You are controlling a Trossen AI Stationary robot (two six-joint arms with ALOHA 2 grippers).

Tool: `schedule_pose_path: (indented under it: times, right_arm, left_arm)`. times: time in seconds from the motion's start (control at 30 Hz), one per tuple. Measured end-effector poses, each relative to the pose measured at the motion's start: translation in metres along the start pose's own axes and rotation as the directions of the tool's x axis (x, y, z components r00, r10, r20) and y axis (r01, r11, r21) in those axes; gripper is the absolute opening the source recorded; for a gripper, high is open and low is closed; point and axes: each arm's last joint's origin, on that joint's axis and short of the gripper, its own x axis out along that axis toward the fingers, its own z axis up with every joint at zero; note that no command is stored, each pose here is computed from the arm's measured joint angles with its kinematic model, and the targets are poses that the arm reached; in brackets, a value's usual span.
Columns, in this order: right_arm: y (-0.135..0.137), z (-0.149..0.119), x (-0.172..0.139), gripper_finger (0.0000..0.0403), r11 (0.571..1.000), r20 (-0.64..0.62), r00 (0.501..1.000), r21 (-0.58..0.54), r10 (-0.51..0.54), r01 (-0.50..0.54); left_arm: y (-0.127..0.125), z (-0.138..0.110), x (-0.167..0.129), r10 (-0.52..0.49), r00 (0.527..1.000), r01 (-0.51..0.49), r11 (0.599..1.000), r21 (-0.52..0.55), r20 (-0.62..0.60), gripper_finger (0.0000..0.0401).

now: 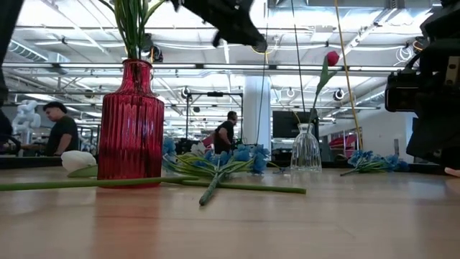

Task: Sort flowers into vase by color
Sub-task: Put the top blue flower into the transparent vase

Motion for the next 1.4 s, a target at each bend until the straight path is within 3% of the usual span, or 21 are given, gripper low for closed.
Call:
schedule_pose_path:
  times: [0.27,0.4,0.67,0.87,1.07,1.17,1.23,1.4]
  right_arm:
    - [0.002,0.003,0.0,0.0,0.998,0.065,0.998,0.056,-0.001,-0.003]
    - [0.01,0.01,-0.001,0.0,0.998,0.167,0.986,0.065,-0.006,-0.005]
    - [0.046,0.034,-0.01,0.0,0.996,0.297,0.951,0.033,-0.087,0.081]
    - [0.073,0.055,-0.017,0.0,0.982,0.305,0.933,0.068,-0.19,0.178]
    - [0.108,0.08,-0.018,0.0,0.954,0.268,0.915,0.082,-0.301,0.29]
    - [0.126,0.09,-0.02,0.0,0.919,0.217,0.893,0.114,-0.393,0.377]
    - [0.135,0.095,-0.026,0.0,0.874,0.168,0.86,0.169,-0.482,0.456]
    - [0.145,0.107,-0.042,0.0,0.694,0.067,0.736,0.399,-0.674,0.599]
  left_arm:
    - [0.006,0.012,-0.062,0.012,0.994,-0.011,1.0,0.008,-0.111,0.012]
    - [0.01,0.0,-0.084,0.02,0.992,-0.016,0.999,0.033,-0.125,0.012]
    - [0.026,-0.071,-0.124,0.029,0.997,-0.032,0.999,-0.038,-0.069,0.012]
    - [0.03,-0.126,-0.148,0.015,1.0,-0.014,0.998,-0.057,0.006,0.012]
    - [0.046,-0.156,-0.171,0.077,0.997,-0.075,0.995,-0.068,0.028,0.012]
    - [0.057,-0.166,-0.179,0.056,0.998,-0.053,0.995,-0.083,0.041,0.012]
    - [0.062,-0.171,-0.182,0.036,0.999,-0.032,0.995,-0.096,0.04,0.012]
    - [0.068,-0.183,-0.184,-0.001,1.0,0.004,0.993,-0.116,0.026,0.012]
